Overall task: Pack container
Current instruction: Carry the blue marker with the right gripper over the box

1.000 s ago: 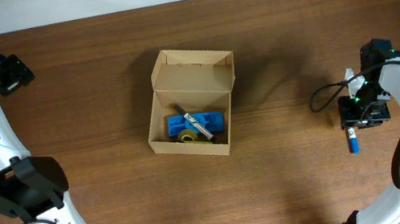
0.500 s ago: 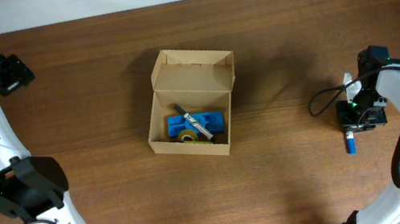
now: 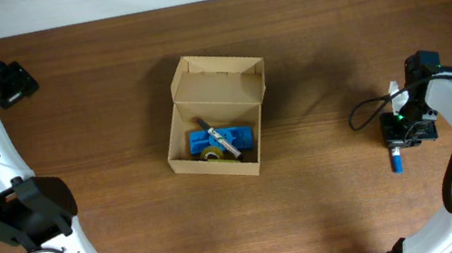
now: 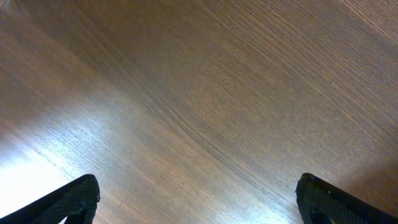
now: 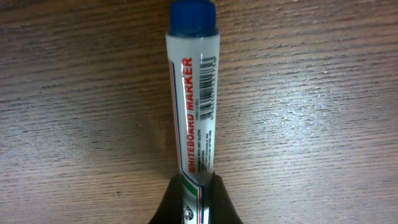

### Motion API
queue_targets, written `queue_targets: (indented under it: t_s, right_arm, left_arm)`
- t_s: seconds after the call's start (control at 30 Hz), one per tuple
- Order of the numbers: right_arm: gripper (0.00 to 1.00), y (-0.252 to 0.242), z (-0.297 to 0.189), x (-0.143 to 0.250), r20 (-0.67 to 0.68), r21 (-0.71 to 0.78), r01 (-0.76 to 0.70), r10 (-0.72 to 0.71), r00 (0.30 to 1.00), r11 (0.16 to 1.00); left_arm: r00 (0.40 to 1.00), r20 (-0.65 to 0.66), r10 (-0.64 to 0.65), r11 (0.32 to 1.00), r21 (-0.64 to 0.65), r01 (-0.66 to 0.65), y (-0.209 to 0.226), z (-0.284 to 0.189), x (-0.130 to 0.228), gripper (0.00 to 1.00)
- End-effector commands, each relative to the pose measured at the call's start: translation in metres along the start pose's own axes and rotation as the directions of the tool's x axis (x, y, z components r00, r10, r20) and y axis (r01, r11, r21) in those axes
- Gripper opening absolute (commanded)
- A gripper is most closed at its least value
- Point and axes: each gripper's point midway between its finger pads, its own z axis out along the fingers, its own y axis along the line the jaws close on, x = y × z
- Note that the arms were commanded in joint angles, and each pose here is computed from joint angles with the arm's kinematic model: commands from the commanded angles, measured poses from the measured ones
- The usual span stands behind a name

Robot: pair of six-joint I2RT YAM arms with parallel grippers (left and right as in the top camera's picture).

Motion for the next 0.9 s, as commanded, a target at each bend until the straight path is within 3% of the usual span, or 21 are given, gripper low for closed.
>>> queue_targets:
  t_s: [0.0,0.2,0.37,0.47,0.67,0.8,0.87]
  right_arm:
    - [0.04,0.016,-0.007,-0.015,0.041,-0.098,-0.003,0.007,0.999,0.995]
    - [0.04,0.034,-0.055,-0.048,0.119,-0.158,0.047,-0.028,0.993,0.986]
    - [0.04,0.075,-0.121,-0.076,0.235,-0.176,0.239,-0.195,0.952,0.955]
    - [0.04,0.113,-0.169,-0.089,0.328,-0.131,0.379,-0.320,0.889,0.916]
    - [0.04,0.211,-0.248,-0.091,0.497,0.056,0.667,-0.600,0.627,0.743]
    - [0.04,0.286,-0.263,-0.064,0.521,0.180,0.834,-0.770,0.370,0.522]
    - [0.04,0.316,-0.256,-0.046,0.500,0.200,0.887,-0.822,0.273,0.416]
  left_arm:
    - [1.000,0.017,0.007,1.000,-0.003,-0.007,0.005,-0.008,0.000,1.00]
    - [1.000,0.018,0.007,1.000,-0.003,-0.007,0.005,-0.009,0.000,1.00]
    - [1.000,0.018,0.007,1.000,-0.003,-0.007,0.005,-0.009,0.000,1.00]
    - [1.000,0.017,0.007,1.000,-0.003,-0.007,0.005,-0.008,0.000,1.00]
    - [1.000,0.017,0.007,1.000,-0.003,-0.007,0.005,-0.008,0.000,1.00]
    - [1.000,0.017,0.007,1.000,-0.003,-0.007,0.005,-0.008,0.000,1.00]
    - [1.000,0.018,0.007,1.000,-0.003,-0.007,0.005,-0.009,0.000,1.00]
